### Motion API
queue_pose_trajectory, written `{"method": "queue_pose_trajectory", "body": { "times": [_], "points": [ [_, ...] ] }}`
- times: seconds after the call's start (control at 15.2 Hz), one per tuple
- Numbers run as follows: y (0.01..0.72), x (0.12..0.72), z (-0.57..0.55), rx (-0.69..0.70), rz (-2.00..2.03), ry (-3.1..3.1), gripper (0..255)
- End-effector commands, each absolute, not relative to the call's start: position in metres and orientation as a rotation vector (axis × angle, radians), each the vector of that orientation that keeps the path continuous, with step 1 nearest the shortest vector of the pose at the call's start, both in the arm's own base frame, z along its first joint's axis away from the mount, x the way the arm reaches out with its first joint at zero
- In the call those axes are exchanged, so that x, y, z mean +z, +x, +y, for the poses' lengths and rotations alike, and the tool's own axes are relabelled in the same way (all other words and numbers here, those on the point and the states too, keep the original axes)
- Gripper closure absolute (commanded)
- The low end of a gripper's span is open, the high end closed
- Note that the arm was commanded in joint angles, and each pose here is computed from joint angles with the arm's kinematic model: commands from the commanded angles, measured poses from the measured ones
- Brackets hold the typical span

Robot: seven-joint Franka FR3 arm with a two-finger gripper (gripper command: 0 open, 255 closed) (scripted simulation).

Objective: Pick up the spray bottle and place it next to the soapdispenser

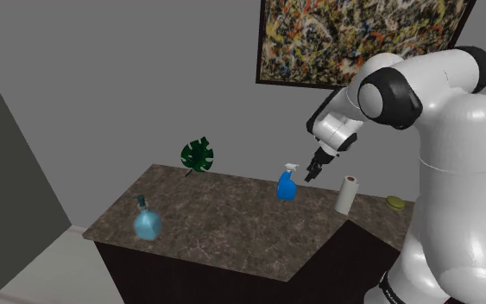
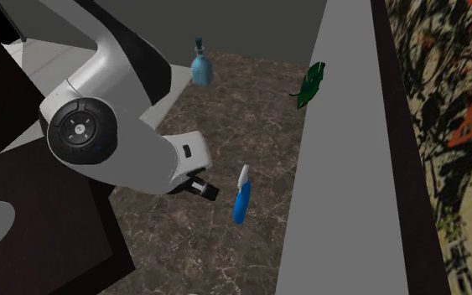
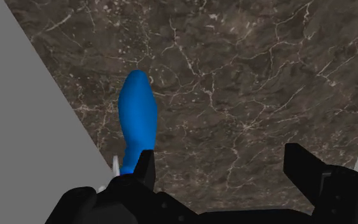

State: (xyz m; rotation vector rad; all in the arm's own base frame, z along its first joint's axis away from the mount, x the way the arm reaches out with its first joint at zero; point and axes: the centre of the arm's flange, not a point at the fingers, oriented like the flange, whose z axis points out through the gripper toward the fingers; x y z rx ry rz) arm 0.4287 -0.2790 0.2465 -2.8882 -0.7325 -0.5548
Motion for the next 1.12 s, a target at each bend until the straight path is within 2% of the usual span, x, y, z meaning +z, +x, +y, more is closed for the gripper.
{"method": "queue_pose_trajectory", "body": {
  "times": [0.0, 0.59, 1.06],
  "points": [
    [0.442, 0.222, -0.294, -0.582, -0.776, -2.861, 0],
    [0.511, 0.135, -0.350, -0.653, -0.955, -2.757, 0],
    [0.526, 0.103, -0.343, -0.656, -0.962, -2.752, 0]
  ]
}}
